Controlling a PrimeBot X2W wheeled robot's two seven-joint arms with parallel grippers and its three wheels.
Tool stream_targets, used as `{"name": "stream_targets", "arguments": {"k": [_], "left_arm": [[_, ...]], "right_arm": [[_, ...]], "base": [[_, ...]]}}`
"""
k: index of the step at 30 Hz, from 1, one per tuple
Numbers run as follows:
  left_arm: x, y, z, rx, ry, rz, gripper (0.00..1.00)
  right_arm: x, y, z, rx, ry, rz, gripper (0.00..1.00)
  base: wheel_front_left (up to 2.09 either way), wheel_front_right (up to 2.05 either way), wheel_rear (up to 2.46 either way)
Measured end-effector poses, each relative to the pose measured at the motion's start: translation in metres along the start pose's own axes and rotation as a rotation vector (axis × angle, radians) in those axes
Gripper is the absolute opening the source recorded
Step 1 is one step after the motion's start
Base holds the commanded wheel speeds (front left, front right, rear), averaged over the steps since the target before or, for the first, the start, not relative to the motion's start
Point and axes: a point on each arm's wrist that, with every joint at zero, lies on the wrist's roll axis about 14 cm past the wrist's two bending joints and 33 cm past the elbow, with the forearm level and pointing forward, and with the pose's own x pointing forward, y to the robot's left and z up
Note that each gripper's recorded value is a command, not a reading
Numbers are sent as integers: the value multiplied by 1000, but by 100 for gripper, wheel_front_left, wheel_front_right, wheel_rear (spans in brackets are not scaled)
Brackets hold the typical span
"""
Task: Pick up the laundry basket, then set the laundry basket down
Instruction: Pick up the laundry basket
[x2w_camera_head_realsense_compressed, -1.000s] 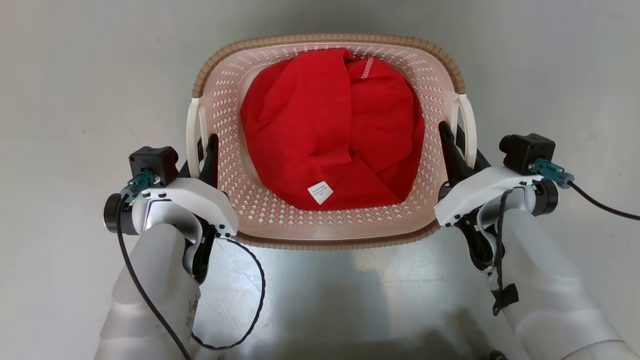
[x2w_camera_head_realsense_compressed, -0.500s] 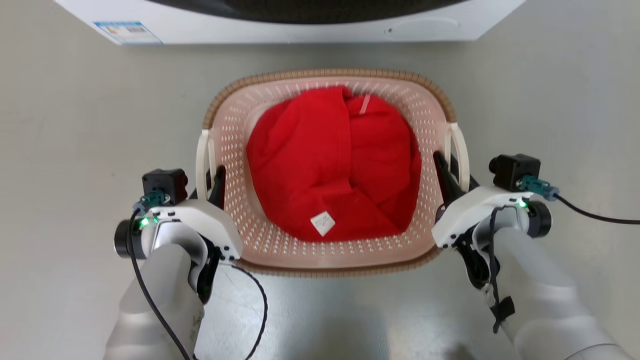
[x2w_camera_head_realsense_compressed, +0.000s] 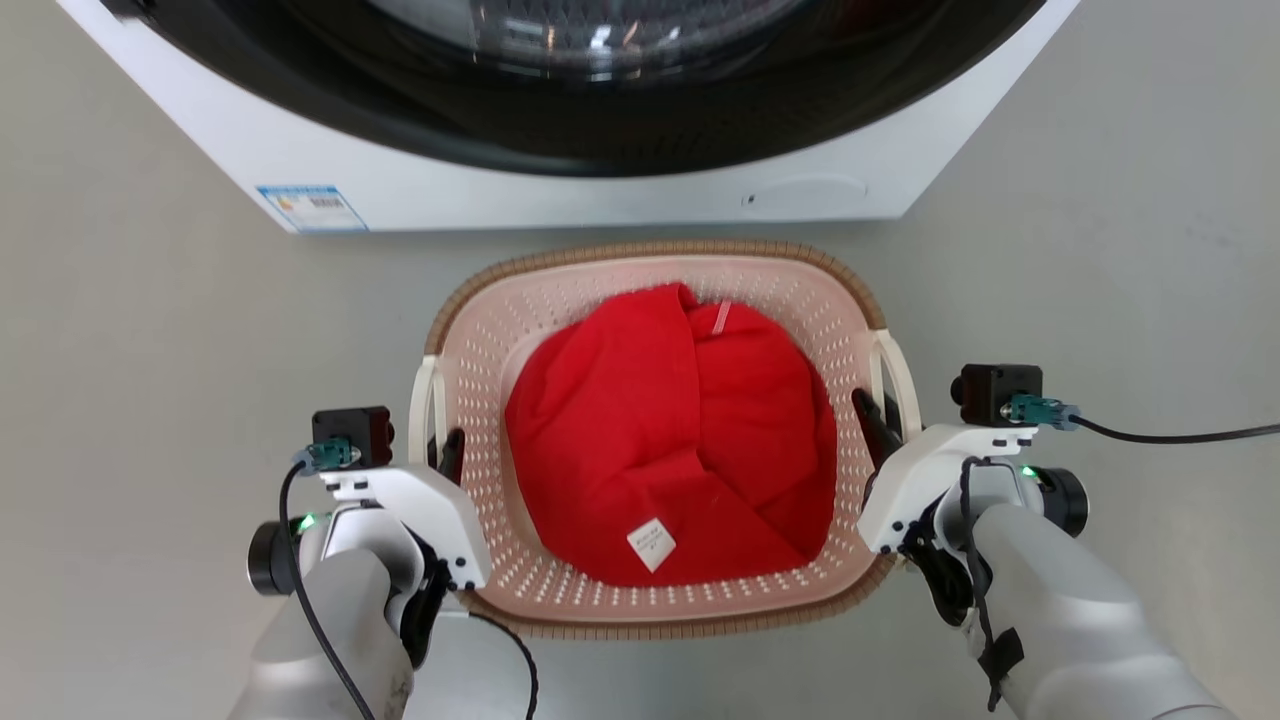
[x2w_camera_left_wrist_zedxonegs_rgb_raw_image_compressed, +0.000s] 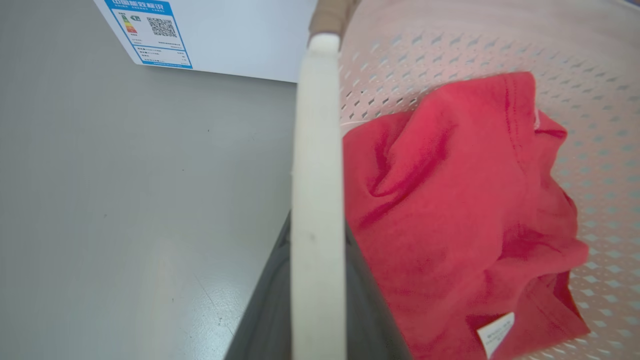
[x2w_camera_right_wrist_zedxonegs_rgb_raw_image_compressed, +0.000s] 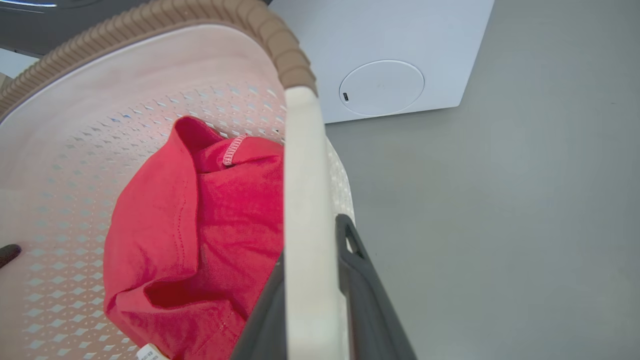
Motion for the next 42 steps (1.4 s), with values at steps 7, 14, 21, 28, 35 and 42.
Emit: {"name": "stream_targets", "arguments": {"k": [7, 14, 21, 28, 35, 42], "left_arm": [[-22, -6, 3, 5, 12, -2, 0], [-40, -11, 2, 3, 27, -7, 0], [-61, -15, -9, -4, 60, -11, 0], [-76, -19, -18, -2, 86, -19, 0], [-88, -23, -26, 7, 117, -27, 0], [-94, -25, -29, -5, 125, -25, 0]], "right_arm": [[-21, 11, 9, -17, 18, 15, 0], [-40, 19, 6, -14, 40, 21, 0], [-60, 21, -9, -17, 81, 17, 0], [-77, 22, -18, -18, 105, 12, 0], [-91, 23, -27, -17, 127, 10, 0], [-95, 26, -25, -19, 125, 14, 0]], "base": [[0, 0, 0], [0, 0, 0], [0, 0, 0], [0, 0, 0], [0, 0, 0], [0, 0, 0]]}}
